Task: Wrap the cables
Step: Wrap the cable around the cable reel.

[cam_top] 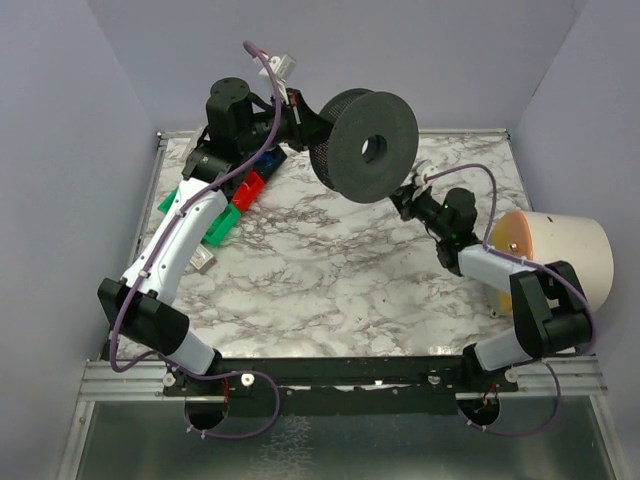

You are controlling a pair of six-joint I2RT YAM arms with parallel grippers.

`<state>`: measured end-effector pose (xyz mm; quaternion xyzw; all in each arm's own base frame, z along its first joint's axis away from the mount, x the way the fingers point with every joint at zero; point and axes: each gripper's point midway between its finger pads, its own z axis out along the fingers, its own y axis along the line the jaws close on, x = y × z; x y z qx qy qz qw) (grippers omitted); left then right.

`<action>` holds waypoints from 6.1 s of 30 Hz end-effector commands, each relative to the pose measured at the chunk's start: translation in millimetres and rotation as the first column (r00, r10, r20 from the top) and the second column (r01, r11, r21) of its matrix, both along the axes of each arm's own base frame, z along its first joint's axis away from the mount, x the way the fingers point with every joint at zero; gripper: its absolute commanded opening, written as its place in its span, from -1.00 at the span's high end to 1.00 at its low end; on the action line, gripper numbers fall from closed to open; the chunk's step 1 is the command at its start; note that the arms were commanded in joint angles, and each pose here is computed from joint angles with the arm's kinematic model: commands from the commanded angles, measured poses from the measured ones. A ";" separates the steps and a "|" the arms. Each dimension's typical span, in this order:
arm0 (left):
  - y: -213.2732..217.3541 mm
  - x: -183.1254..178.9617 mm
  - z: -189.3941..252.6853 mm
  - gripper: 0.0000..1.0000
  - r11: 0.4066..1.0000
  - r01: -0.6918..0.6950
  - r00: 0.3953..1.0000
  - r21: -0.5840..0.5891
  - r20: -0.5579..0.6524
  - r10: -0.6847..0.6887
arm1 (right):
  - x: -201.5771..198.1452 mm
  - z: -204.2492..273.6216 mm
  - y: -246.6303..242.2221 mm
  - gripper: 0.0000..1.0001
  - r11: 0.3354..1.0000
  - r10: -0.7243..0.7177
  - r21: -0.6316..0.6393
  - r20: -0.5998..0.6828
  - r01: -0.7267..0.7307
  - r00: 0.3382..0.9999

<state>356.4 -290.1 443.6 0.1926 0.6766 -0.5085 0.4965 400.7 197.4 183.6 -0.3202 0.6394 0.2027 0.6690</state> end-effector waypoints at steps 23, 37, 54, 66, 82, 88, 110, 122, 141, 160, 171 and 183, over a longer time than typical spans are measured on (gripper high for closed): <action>21.1 3.3 -79.7 1.00 0.798 -0.187 0.959 0.572 0.283 0.021 | -2.9 163.7 -61.2 0.99 1.000 0.003 -0.002 -0.212 -0.003 0.977; 29.8 70.2 -108.2 1.00 0.640 -0.455 0.890 0.619 0.341 0.304 | -90.0 196.6 -8.9 0.99 0.871 0.488 0.265 -0.377 -0.413 0.787; -5.7 56.1 -54.5 1.00 0.756 -0.335 0.909 0.563 0.404 0.102 | -45.9 118.4 -15.1 -0.09 0.891 0.445 0.013 -0.211 -0.453 0.870; -30.4 -9.3 13.8 1.00 0.913 -0.092 0.913 0.397 0.399 -0.082 | -33.0 20.8 -20.4 -0.60 0.792 0.544 -0.262 -0.104 -0.551 0.832; -47.3 -29.1 25.4 1.00 0.952 0.113 0.928 0.285 0.312 -0.203 | -17.2 -40.4 -28.8 -0.61 0.777 0.517 -0.419 -0.003 -0.471 0.856; -49.8 -27.4 23.1 1.00 0.955 0.141 0.934 0.261 0.285 -0.215 | -26.2 -34.5 -15.9 -0.58 0.794 0.544 -0.372 0.080 -0.481 0.835; -47.2 -19.6 9.5 1.00 0.956 0.150 0.947 0.251 0.240 -0.212 | -34.1 -12.9 -21.2 -0.56 0.796 0.551 -0.414 0.196 -0.441 0.811; -56.0 -23.4 4.5 1.00 0.951 0.216 0.944 0.220 0.203 -0.261 | -39.7 -13.4 -1.1 -0.52 0.800 0.573 -0.341 0.187 -0.494 0.798; -57.1 -24.5 0.9 1.00 0.949 0.258 0.944 0.181 0.164 -0.287 | -1.0 25.9 -21.5 0.99 0.993 0.115 -0.083 0.391 -0.089 0.913; -6.0 13.0 -8.2 1.00 0.931 -0.025 0.952 0.363 0.294 -0.089 | 2.4 63.0 -78.9 0.99 0.894 0.424 0.343 -0.435 -0.289 0.794; 4.5 39.2 -48.9 1.00 0.762 -0.294 0.909 0.576 0.415 0.037 | -39.1 150.3 -66.4 0.99 0.768 0.615 0.550 -0.492 -0.328 0.617; -3.8 55.2 -72.7 1.00 0.638 -0.431 0.877 0.638 0.462 0.129 | -81.7 220.2 -28.5 0.99 0.598 0.771 0.690 -0.357 -0.407 0.527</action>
